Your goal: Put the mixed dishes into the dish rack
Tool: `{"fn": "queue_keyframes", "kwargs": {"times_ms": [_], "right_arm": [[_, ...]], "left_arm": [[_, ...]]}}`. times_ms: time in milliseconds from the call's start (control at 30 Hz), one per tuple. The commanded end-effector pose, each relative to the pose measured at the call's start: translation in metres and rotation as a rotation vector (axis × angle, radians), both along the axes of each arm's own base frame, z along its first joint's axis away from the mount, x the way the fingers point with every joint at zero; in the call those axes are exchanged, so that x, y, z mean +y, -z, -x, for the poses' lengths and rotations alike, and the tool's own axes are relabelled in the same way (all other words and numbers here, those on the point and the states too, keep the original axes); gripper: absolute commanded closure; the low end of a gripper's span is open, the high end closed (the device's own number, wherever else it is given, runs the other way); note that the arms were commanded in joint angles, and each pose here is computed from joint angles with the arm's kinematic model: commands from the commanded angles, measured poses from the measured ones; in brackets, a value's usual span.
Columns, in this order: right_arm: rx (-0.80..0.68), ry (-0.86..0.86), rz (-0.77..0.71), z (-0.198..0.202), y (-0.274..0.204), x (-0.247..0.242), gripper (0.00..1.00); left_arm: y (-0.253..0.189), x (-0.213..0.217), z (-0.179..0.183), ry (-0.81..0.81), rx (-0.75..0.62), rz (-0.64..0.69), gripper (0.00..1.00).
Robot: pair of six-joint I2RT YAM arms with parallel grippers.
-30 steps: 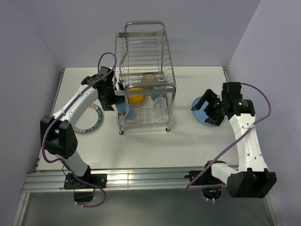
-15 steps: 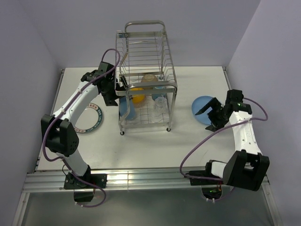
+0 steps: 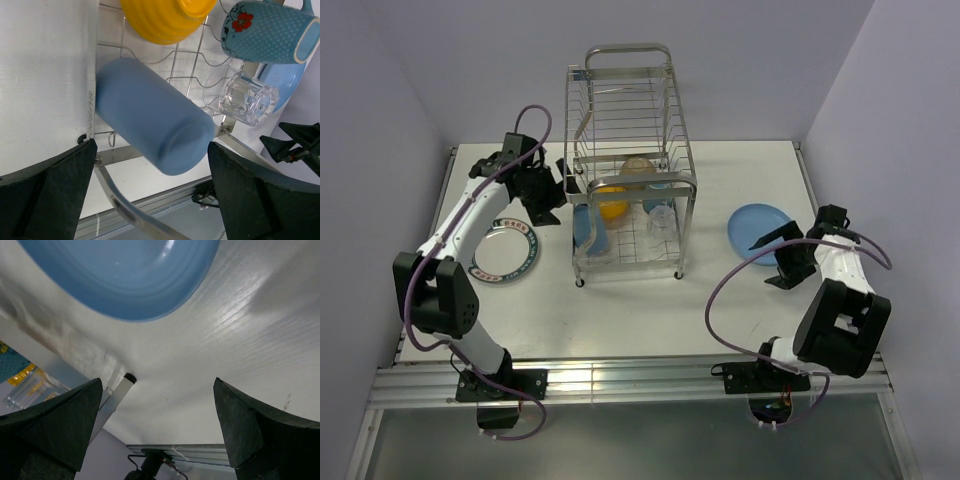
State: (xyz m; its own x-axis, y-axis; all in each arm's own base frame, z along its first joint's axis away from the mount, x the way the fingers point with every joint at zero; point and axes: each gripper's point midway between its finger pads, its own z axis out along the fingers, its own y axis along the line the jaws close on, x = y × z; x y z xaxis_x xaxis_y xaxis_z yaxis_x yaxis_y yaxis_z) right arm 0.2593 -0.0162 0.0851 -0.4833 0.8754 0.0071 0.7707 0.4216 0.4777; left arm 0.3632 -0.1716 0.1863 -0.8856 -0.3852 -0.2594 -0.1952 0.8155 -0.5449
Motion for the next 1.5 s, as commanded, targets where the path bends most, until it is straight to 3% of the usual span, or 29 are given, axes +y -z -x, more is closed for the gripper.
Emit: {"fn": "queue_keyframes", "kwargs": {"times_ms": [0,333,667,833,867,933,967,1033,1067,1267,1467], "right_arm": [[-0.017,0.046,0.027,-0.011,0.012,-0.014,0.00],[0.062,0.144,0.069,-0.027,0.049,-0.042,0.03],[0.140,0.197,0.168,-0.043,0.061,-0.075,0.14],[0.160,0.207,0.169,-0.050,0.073,-0.080,0.32],[0.151,0.212,0.167,-0.053,0.075,-0.080,0.44],[0.156,0.211,0.152,-0.051,0.082,-0.077,0.59],[0.148,0.208,0.148,-0.054,0.083,-0.077,0.77],[0.135,0.202,0.131,-0.055,0.083,-0.073,0.89],[0.121,0.202,0.130,-0.057,0.082,-0.073,1.00],[-0.055,0.138,0.090,-0.088,0.043,-0.059,1.00],[-0.459,0.037,0.118,-0.147,-0.073,-0.042,1.00]], "left_arm": [[-0.026,0.008,0.002,0.014,-0.088,0.053,0.01],[-0.053,0.025,0.014,-0.058,-0.152,0.073,0.01],[-0.090,0.067,0.014,-0.318,-0.230,0.129,0.01],[-0.117,0.072,0.022,-0.378,-0.284,0.156,0.01],[-0.122,0.074,0.025,-0.386,-0.283,0.153,0.01],[-0.133,0.075,0.028,-0.390,-0.297,0.153,0.01],[-0.133,0.076,0.032,-0.392,-0.284,0.148,0.01],[-0.146,0.076,0.036,-0.395,-0.303,0.157,0.01],[-0.149,0.076,0.038,-0.395,-0.306,0.157,0.01],[-0.157,0.085,0.047,-0.414,-0.302,0.120,0.01],[-0.130,0.089,0.059,-0.430,-0.216,0.121,0.01]]}}
